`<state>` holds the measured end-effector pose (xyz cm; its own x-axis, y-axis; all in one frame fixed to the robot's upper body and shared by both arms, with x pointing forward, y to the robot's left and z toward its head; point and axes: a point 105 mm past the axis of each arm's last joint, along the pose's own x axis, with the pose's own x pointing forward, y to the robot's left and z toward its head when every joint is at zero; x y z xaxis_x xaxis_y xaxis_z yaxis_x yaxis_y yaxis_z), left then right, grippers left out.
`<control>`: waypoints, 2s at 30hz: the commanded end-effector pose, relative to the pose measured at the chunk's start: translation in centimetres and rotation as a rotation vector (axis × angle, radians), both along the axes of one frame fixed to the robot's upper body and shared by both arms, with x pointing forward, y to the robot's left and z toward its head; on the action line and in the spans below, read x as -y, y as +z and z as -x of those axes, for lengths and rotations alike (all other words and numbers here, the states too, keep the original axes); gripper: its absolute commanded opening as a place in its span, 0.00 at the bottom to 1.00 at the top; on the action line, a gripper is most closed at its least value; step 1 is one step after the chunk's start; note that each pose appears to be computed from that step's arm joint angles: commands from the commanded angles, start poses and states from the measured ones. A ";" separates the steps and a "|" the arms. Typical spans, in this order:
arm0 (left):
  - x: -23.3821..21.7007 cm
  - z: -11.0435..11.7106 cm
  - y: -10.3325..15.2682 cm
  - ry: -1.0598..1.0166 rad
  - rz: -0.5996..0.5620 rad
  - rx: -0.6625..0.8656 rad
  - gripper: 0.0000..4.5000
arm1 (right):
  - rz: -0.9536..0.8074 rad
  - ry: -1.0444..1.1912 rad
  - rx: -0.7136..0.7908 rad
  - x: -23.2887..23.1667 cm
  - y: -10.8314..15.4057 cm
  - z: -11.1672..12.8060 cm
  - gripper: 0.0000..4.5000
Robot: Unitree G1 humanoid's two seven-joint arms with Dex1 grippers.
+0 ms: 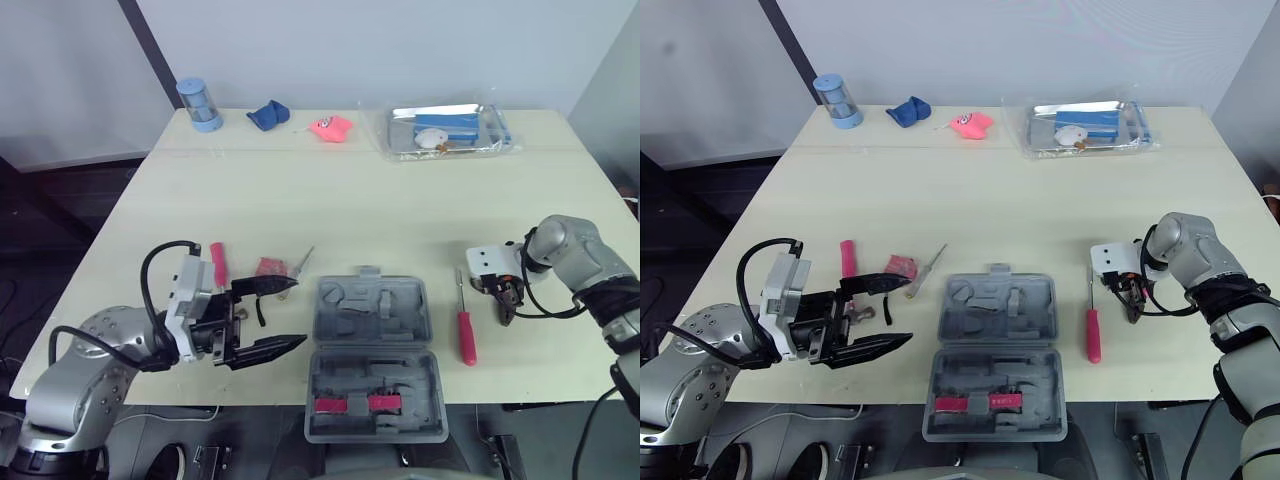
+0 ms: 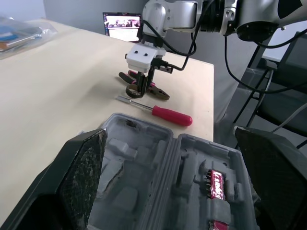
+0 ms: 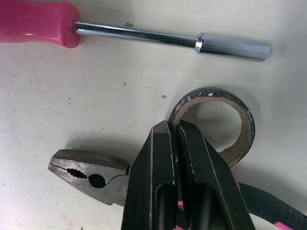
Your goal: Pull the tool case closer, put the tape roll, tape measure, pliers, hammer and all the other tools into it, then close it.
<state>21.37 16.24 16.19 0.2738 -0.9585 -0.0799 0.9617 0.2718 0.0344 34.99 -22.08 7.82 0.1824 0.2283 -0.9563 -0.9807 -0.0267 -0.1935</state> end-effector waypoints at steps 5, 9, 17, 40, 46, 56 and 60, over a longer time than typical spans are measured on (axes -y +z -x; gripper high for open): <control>-1.8 -0.3 -0.1 0.137 0.029 0.042 1.00 | 0.052 0.160 0.021 -2.2 4.8 0.8 0.01; -2.7 -0.1 -0.4 0.216 0.036 0.049 1.00 | 0.033 0.242 0.028 -5.7 6.1 1.2 0.01; -3.8 0.6 -1.7 0.364 0.061 0.041 1.00 | 0.014 0.438 0.049 -13.6 6.9 1.1 0.01; -4.9 1.2 -2.8 0.500 0.041 0.016 1.00 | -0.049 0.688 0.093 -28.3 4.9 3.3 0.01; -5.1 1.0 -2.8 0.505 0.034 0.016 1.00 | -0.049 0.686 0.106 -28.9 4.2 3.1 0.01; -5.6 1.1 -2.9 0.524 0.016 0.013 1.00 | -0.047 0.684 0.093 -28.9 3.5 3.0 0.01; -5.8 1.1 -2.9 0.536 0.011 0.017 1.00 | -0.040 0.686 0.081 -28.9 3.0 3.2 0.01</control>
<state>20.36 21.79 12.75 0.7177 -0.6935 -0.0638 0.6951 0.7189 0.0048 32.22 6.30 10.70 0.0586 0.3454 -0.9366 -0.7494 -0.6046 -0.2699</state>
